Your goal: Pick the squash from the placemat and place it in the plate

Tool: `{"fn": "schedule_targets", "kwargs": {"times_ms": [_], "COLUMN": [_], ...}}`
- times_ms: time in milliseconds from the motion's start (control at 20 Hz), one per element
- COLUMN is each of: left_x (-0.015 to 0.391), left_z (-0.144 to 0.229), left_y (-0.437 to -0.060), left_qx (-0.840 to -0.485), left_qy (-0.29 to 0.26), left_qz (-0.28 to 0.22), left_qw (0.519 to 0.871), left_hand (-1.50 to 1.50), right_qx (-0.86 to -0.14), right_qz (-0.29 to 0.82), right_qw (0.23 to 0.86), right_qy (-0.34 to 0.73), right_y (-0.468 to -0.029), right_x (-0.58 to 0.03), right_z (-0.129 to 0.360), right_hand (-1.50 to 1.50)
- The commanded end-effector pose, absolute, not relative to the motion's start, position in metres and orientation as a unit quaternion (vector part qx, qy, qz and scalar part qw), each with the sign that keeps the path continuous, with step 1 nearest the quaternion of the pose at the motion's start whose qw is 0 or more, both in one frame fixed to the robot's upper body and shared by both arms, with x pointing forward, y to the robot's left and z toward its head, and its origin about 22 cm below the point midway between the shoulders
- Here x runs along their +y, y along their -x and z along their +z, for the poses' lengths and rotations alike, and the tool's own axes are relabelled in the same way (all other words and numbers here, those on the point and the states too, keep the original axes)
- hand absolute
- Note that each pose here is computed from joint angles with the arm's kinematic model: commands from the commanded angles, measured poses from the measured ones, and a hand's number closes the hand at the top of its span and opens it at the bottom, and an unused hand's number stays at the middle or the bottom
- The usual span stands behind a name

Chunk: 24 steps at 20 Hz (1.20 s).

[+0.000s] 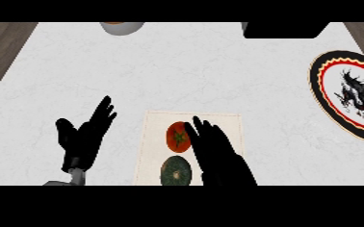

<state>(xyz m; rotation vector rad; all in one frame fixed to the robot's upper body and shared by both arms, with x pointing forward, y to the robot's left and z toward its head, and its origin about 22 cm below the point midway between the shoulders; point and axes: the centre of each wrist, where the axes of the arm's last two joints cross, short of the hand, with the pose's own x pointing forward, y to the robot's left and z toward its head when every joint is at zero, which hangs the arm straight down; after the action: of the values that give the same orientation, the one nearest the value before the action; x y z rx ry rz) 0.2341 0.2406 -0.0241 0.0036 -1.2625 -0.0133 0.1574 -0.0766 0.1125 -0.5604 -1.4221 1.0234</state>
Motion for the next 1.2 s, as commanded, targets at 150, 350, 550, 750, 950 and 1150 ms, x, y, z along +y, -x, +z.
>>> {"fn": "schedule_targets", "kwargs": {"times_ms": [150,350,550,750,950,1150], "left_x": [0.232,0.246,0.218,0.241,0.236,0.236], "left_z": [-0.045,-0.026,-0.024,-0.019,-0.030,-0.044], "left_y": [-0.236,-0.235,-0.229,-0.230,-0.230,-0.234], "left_qx": [-0.557,-0.559,-0.557,-0.564,-0.560,-0.563], "left_qy": [0.002,-0.003,0.004,-0.007,0.000,-0.004], "left_qz": [-0.006,-0.009,-0.001,-0.005,-0.005,-0.002], "left_qw": [0.831,0.829,0.831,0.826,0.828,0.826], "left_hand": [0.00,0.00,0.00,0.00,0.00,0.00], "right_qx": [-0.580,-0.585,-0.572,-0.544,-0.541,-0.539], "right_qz": [0.462,0.456,0.471,0.480,0.479,0.484], "right_qw": [0.633,0.630,0.619,0.623,0.627,0.627], "right_qy": [0.222,0.230,0.261,0.292,0.290,0.284], "right_y": [-0.144,-0.154,-0.150,-0.167,-0.150,-0.156], "right_x": [-0.044,-0.017,-0.043,-0.032,-0.019,-0.024], "right_z": [0.106,0.084,0.074,0.071,0.054,0.051], "right_hand": [-1.50,-1.50,-1.50,-1.50,-1.50,-1.50]}}
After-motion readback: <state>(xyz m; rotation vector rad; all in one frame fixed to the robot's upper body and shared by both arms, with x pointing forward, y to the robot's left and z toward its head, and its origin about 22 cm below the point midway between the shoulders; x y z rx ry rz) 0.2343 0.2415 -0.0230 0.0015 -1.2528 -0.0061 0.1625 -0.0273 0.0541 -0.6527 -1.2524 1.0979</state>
